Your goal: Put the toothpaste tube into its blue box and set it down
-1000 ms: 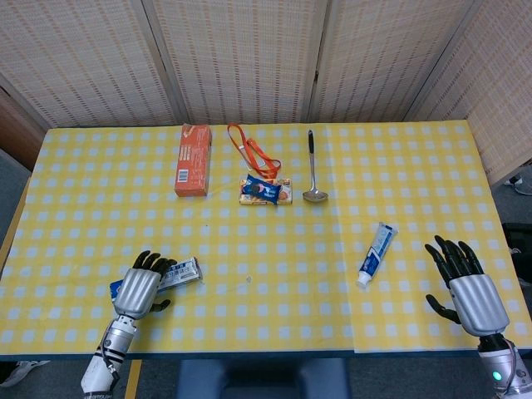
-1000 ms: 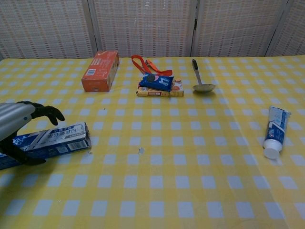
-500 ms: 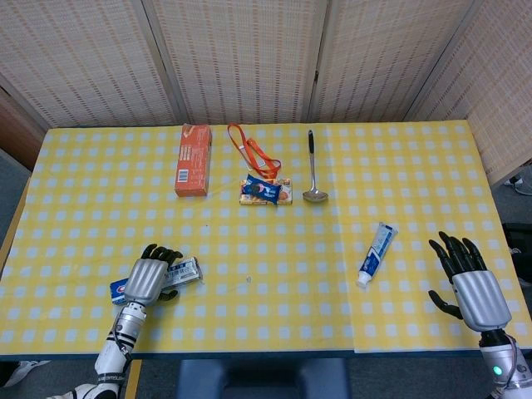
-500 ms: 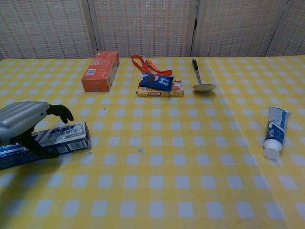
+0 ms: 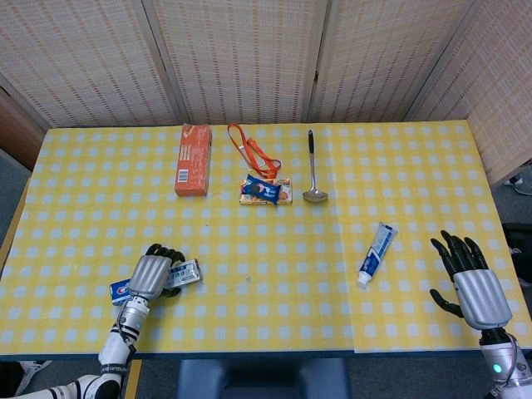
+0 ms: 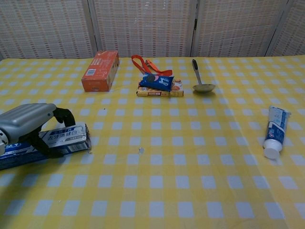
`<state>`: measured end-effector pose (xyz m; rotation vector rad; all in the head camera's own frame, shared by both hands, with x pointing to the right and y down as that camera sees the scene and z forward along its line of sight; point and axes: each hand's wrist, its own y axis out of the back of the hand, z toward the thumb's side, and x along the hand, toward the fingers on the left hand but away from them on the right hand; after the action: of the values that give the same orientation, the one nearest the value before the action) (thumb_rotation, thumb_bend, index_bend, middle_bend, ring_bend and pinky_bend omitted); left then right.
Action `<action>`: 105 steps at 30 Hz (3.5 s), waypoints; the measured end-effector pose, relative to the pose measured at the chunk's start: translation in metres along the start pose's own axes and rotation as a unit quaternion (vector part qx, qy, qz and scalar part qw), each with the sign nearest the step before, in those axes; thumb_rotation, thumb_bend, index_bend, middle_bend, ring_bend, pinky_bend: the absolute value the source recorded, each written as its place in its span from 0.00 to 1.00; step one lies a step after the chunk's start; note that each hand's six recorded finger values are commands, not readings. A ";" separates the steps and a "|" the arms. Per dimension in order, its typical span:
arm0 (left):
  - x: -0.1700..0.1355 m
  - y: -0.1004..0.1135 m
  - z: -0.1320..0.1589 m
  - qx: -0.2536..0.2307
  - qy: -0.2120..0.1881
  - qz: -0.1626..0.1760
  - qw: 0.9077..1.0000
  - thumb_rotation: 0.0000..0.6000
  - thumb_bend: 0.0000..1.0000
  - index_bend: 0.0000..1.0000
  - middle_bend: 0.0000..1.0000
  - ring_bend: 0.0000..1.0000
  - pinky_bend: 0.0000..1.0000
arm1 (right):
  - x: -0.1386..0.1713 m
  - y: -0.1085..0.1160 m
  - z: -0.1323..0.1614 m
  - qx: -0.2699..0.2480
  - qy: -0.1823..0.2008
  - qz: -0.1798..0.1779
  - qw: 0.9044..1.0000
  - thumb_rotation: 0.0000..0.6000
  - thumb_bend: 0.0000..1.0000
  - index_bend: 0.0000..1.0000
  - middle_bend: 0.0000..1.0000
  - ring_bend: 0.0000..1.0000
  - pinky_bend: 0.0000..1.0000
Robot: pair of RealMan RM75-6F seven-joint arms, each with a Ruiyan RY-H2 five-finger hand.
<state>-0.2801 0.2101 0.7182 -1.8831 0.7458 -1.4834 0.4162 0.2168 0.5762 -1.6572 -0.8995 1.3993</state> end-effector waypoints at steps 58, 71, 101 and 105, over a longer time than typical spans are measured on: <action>-0.036 0.028 -0.002 0.050 0.002 0.070 0.996 1.00 0.16 0.53 0.68 0.50 0.32 | -0.112 -0.053 0.100 0.268 0.232 0.138 0.925 1.00 0.29 0.25 0.13 0.13 0.05; -0.035 0.029 -0.010 0.050 0.007 0.070 0.996 1.00 0.16 0.53 0.68 0.49 0.32 | -0.113 -0.080 0.078 0.285 0.219 0.166 0.918 1.00 0.29 0.27 0.16 0.15 0.05; -0.035 0.029 -0.016 0.044 0.011 0.064 0.997 1.00 0.16 0.53 0.68 0.49 0.30 | -0.121 -0.117 0.082 0.302 0.257 0.120 0.910 1.00 0.34 0.65 0.40 0.33 0.22; -0.035 0.031 -0.018 0.042 0.012 0.067 0.997 1.00 0.16 0.53 0.68 0.49 0.30 | -0.123 -0.112 0.086 0.300 0.264 0.085 0.913 1.00 0.34 0.81 0.57 0.49 0.43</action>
<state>-0.3062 0.2142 0.6762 -1.7212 0.7912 -1.4340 0.3092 0.1681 0.7222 -1.5182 -0.0012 1.0895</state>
